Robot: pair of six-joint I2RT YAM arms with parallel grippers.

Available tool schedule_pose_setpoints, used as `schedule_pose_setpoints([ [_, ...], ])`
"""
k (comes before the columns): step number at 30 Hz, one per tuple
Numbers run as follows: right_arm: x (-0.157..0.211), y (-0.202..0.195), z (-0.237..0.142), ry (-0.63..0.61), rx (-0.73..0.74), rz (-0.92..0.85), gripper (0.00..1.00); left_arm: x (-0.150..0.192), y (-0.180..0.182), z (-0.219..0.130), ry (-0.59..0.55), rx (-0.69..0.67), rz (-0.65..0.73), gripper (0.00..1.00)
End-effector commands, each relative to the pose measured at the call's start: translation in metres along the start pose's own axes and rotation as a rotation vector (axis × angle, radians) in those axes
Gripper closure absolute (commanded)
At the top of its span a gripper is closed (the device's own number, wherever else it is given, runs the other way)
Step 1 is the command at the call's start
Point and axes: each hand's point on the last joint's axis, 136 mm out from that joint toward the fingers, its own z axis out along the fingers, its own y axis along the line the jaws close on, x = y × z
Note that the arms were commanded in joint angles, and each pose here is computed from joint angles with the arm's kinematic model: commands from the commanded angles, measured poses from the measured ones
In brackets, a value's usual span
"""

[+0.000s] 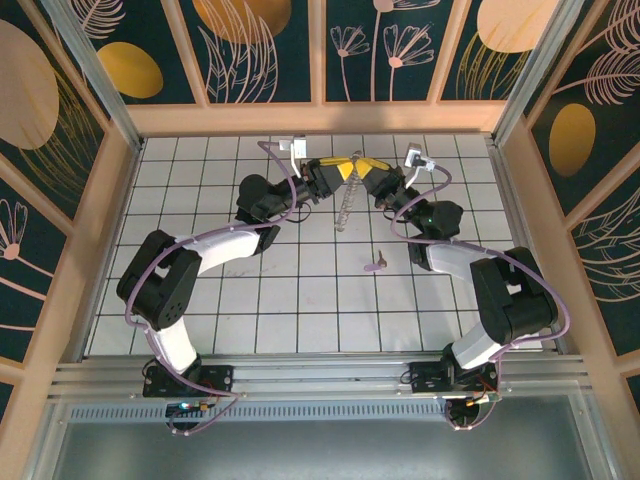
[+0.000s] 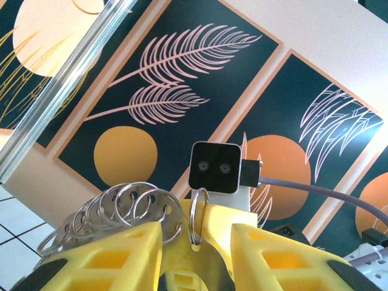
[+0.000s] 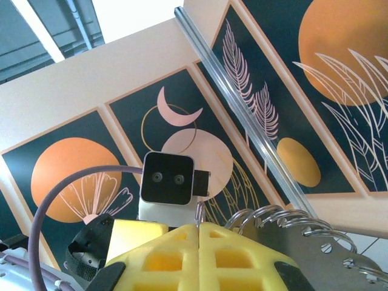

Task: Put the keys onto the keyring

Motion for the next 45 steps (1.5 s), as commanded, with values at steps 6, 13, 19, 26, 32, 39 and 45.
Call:
schedule_pose_setpoints([
  [6,-0.019,0.038,0.001,-0.065,-0.121,-0.089,1.00,-0.011,-0.014,0.007,-0.036,0.056,0.031,0.67],
  [13,-0.015,0.037,0.002,-0.051,-0.123,-0.076,1.00,-0.013,-0.015,0.009,-0.039,0.064,0.034,0.76],
  [19,-0.012,0.035,0.002,-0.042,-0.120,-0.067,1.00,-0.011,-0.015,0.011,-0.030,0.070,0.031,0.83],
  [26,-0.011,0.035,0.004,-0.031,-0.126,-0.060,1.00,-0.009,-0.015,0.012,-0.022,0.074,0.033,1.00],
  [32,-0.038,0.013,-0.022,-0.076,-0.027,-0.034,0.47,-0.007,-0.014,0.015,0.026,0.034,0.087,1.00],
  [39,-0.050,-0.006,-0.046,-0.016,0.093,-0.063,0.43,0.007,-0.017,0.026,0.217,0.032,0.220,1.00],
  [45,-0.035,-0.001,-0.046,0.101,0.060,-0.090,0.45,0.012,-0.018,0.029,0.347,0.045,0.295,1.00],
])
